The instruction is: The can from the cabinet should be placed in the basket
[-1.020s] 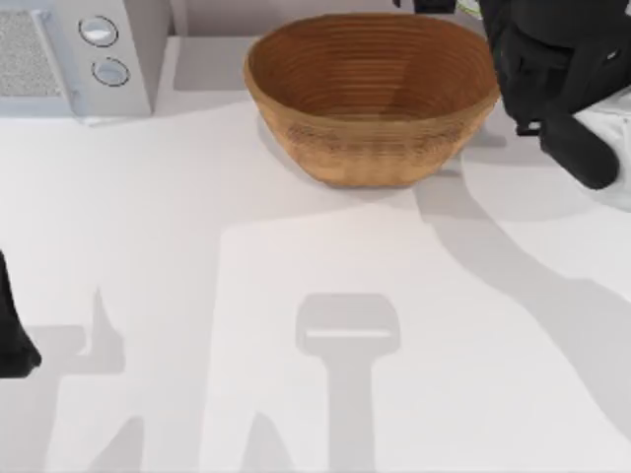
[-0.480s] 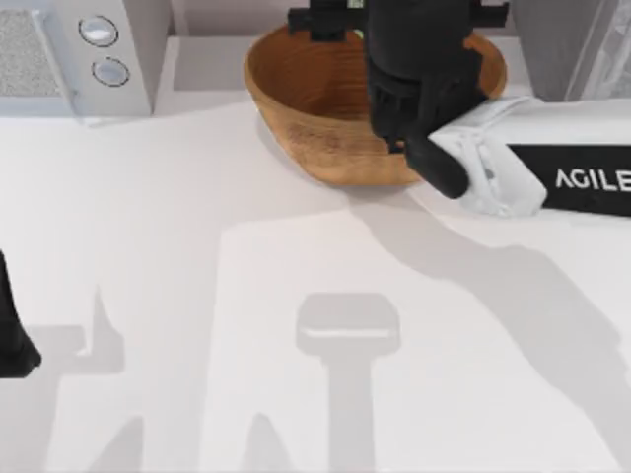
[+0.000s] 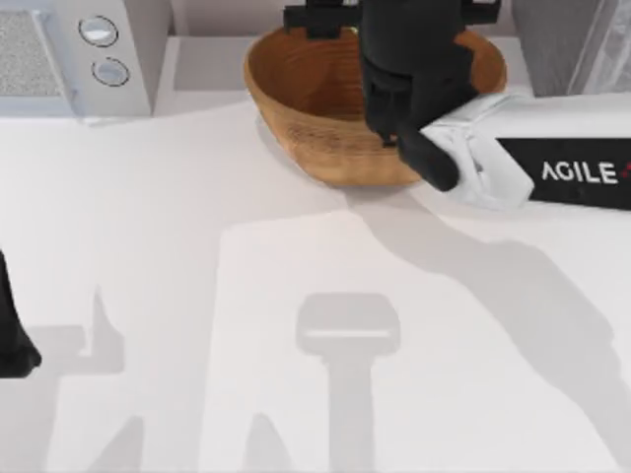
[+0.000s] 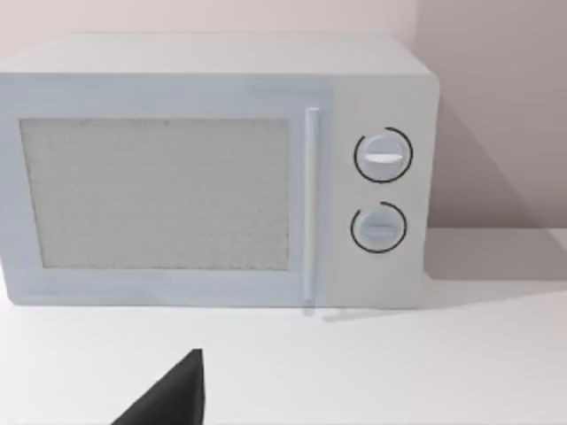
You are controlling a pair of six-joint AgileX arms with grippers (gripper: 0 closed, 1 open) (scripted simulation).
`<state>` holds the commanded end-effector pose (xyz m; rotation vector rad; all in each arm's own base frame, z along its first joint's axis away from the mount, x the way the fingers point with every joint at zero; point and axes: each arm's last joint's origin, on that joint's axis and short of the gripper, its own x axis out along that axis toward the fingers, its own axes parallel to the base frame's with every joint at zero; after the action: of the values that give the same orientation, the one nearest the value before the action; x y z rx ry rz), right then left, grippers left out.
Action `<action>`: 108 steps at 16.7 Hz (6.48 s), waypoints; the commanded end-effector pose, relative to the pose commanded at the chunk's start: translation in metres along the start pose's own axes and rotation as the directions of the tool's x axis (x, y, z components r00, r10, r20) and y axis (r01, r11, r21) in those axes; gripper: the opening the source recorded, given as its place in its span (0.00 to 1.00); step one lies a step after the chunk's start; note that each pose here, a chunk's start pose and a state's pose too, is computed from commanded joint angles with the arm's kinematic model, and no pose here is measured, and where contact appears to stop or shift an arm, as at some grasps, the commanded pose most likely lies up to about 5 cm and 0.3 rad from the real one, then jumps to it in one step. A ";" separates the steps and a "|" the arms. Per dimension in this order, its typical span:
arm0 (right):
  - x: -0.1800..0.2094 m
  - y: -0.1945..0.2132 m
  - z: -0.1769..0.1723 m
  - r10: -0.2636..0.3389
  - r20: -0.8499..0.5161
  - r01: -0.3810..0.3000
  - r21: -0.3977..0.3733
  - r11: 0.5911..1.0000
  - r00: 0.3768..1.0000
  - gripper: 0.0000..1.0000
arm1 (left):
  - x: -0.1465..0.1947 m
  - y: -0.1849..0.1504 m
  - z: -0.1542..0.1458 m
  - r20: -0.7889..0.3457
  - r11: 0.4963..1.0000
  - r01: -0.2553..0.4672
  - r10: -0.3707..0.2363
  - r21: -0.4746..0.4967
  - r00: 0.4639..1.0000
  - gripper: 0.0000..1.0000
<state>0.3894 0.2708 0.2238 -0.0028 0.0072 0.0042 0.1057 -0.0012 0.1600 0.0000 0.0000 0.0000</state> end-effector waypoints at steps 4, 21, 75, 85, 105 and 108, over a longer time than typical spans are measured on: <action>0.010 0.000 -0.002 0.000 0.005 0.000 0.003 1.000 1.000 0.00 | 0.000 0.000 0.000 0.000 1.000 0.000 0.000 0.000 1.000 1.00; 0.010 0.000 -0.002 0.000 0.005 0.000 0.003 1.000 1.000 1.00 | 0.000 0.000 0.000 0.000 1.000 0.000 0.000 0.000 1.000 1.00; -0.281 -0.271 -0.043 -0.030 -0.023 0.030 0.003 1.000 0.999 1.00 | 0.000 0.000 0.000 0.000 1.000 0.000 0.000 0.000 1.000 1.00; -0.284 -0.271 -0.066 -0.004 0.006 0.004 0.003 1.000 1.000 1.00 | 0.000 0.000 0.000 0.000 1.000 0.000 0.000 0.000 1.000 1.00; -0.228 -0.445 -0.052 -0.006 0.008 0.006 0.001 1.000 1.000 1.00 | 0.000 0.000 0.000 0.000 1.000 0.000 0.000 0.000 1.000 1.00; -0.235 -0.467 -0.064 -0.004 0.006 0.004 0.003 1.000 1.000 1.00 | 0.000 0.000 0.000 0.000 1.000 0.000 0.000 0.000 1.000 1.00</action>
<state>0.1558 -0.1970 0.1631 0.0002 0.0015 -0.0002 0.1057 -0.0012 0.1600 0.0000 0.0000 0.0000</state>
